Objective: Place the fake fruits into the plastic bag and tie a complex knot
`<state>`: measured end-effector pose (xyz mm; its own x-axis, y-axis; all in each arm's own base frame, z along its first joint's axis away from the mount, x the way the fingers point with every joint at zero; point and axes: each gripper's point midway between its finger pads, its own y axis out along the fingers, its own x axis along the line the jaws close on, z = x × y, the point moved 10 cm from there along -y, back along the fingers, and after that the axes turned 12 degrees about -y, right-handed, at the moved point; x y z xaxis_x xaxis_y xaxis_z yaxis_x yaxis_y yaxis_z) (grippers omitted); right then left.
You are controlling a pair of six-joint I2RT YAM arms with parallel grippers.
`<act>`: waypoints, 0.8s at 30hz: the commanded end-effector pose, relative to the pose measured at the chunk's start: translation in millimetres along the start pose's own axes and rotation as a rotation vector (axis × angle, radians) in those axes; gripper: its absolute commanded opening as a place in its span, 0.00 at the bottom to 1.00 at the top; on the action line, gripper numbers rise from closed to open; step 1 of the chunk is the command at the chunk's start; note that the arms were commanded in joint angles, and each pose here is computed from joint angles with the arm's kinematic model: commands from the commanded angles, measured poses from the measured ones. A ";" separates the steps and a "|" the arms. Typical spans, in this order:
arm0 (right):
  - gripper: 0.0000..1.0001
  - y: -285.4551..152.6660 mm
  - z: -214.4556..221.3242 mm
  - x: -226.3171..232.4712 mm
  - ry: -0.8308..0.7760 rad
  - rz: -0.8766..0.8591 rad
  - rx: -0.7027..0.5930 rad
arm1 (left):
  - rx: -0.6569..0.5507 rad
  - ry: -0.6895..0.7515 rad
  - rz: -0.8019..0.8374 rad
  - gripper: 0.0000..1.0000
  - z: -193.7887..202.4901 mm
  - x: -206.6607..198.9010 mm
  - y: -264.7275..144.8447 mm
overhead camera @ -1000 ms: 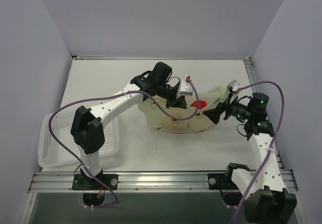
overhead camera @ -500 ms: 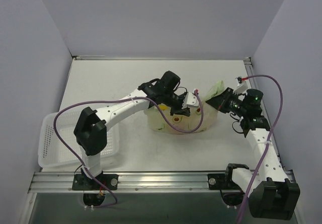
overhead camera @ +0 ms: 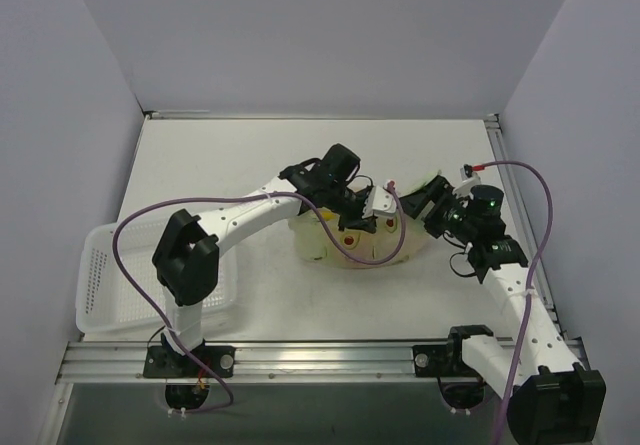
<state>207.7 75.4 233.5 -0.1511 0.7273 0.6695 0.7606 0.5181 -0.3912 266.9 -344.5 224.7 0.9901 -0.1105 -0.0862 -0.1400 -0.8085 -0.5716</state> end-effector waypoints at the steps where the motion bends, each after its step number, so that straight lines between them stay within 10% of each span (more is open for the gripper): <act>1: 0.68 2.0 -2.7 5.9 -0.011 0.028 -0.057 | -0.072 0.049 0.009 0.00 -23.6 1.7 -5.8; 24: 0.74 21.7 0.2 -11.3 -0.016 0.191 -0.055 | 0.006 0.181 0.108 0.00 -19.0 -19.7 13.8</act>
<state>225.7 76.9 212.3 0.0392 0.7978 0.6017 0.7992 0.3364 -0.4981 240.2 -361.0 224.5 0.9627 -0.2701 -0.0183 -0.2275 -0.7705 -0.5954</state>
